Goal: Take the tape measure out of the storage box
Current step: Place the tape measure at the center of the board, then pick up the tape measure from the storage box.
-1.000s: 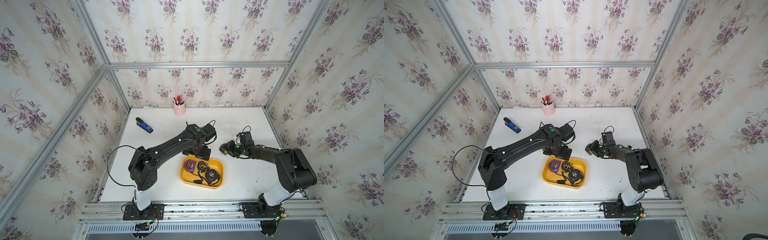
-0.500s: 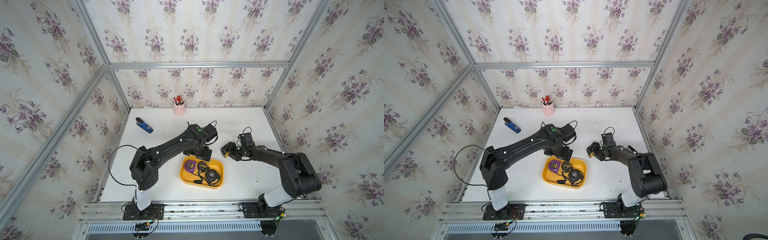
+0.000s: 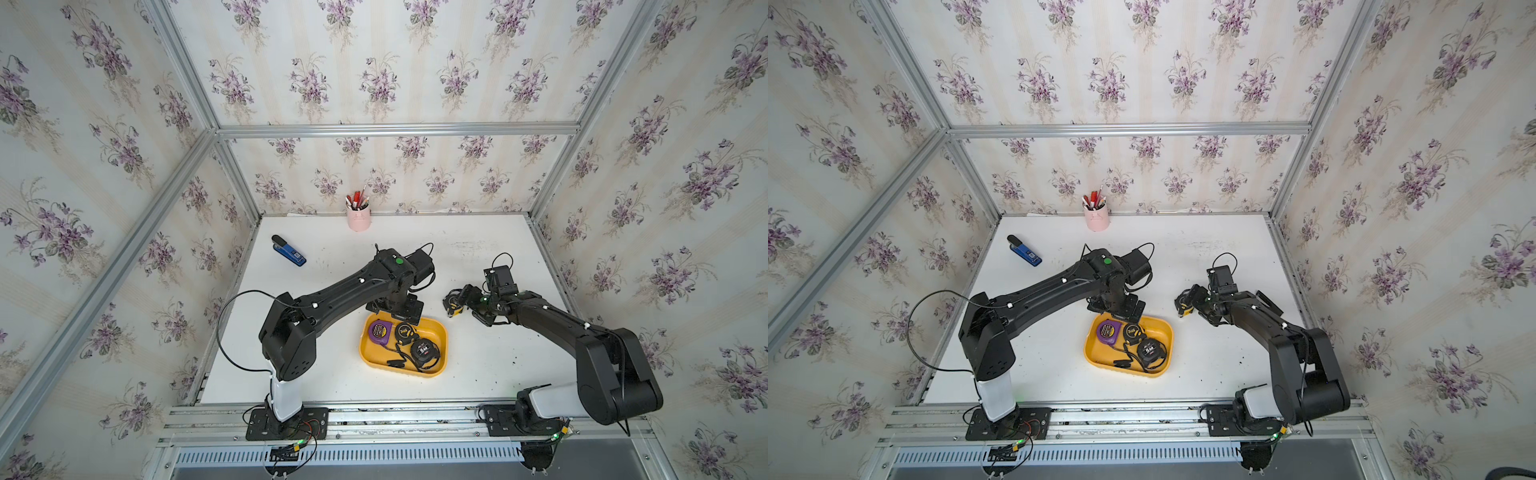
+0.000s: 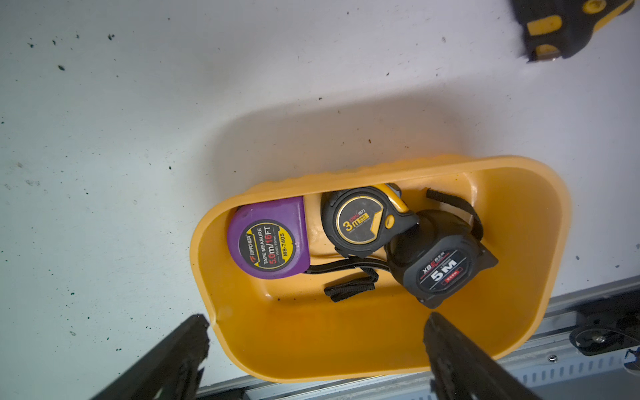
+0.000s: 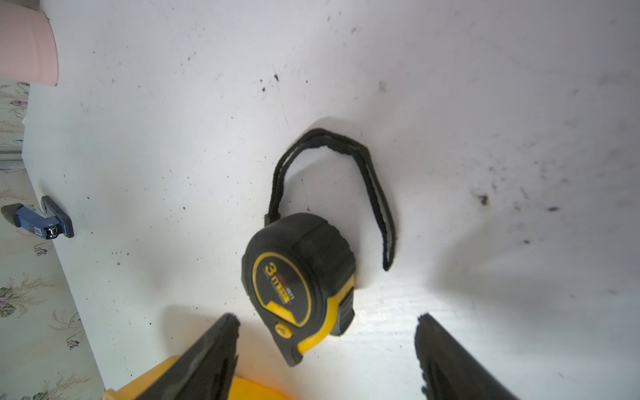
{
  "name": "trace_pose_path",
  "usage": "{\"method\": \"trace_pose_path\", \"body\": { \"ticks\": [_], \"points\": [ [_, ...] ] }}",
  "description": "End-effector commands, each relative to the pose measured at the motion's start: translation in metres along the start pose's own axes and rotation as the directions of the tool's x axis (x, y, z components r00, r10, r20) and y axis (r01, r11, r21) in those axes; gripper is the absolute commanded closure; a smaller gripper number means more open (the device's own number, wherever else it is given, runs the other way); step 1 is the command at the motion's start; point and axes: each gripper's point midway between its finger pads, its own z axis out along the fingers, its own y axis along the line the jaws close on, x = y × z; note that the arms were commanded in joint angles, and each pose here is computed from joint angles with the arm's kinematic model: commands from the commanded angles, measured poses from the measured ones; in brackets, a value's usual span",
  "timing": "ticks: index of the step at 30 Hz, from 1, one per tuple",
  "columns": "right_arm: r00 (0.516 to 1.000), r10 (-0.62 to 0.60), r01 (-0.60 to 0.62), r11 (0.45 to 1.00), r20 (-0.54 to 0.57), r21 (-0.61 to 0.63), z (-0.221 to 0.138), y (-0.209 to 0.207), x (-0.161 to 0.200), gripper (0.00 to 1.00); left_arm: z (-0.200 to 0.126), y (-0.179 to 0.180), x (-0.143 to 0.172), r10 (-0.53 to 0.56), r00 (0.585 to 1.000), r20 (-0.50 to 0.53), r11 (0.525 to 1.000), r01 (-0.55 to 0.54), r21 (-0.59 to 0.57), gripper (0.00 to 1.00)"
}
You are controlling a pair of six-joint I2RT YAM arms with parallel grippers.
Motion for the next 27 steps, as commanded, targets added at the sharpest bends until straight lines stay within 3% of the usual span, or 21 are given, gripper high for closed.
{"method": "trace_pose_path", "body": {
  "ticks": [1, 5, 11, 18, 27],
  "points": [
    [0.998, -0.015, 0.012, 0.998, 0.060, 0.054, -0.016, -0.006, -0.009, 0.16, -0.005, -0.005, 0.008, 0.034, 0.999, -0.024, 0.999, -0.034, 0.023, 0.00],
    [0.984, -0.061, 0.049, 0.996, 0.170, 0.076, -0.043, -0.002, -0.027, 0.15, -0.009, -0.032, 0.006, 0.100, 0.994, -0.032, 0.989, -0.096, 0.111, 0.00],
    [0.963, -0.121, 0.104, 0.991, 0.240, 0.081, -0.064, 0.007, -0.040, 0.14, -0.002, -0.056, 0.019, 0.259, 0.965, -0.041, 0.949, -0.247, 0.198, 0.00],
    [0.949, -0.139, 0.129, 0.990, 0.285, 0.053, -0.074, 0.015, -0.046, 0.13, -0.002, -0.064, 0.029, 0.465, 0.885, -0.007, 0.855, -0.447, 0.262, 0.00],
    [0.940, -0.145, 0.137, 0.989, 0.309, 0.047, -0.079, 0.020, -0.052, 0.13, 0.022, -0.079, 0.030, 0.650, 0.760, -0.011, 0.741, -0.630, 0.233, 0.00]
  ]
}}
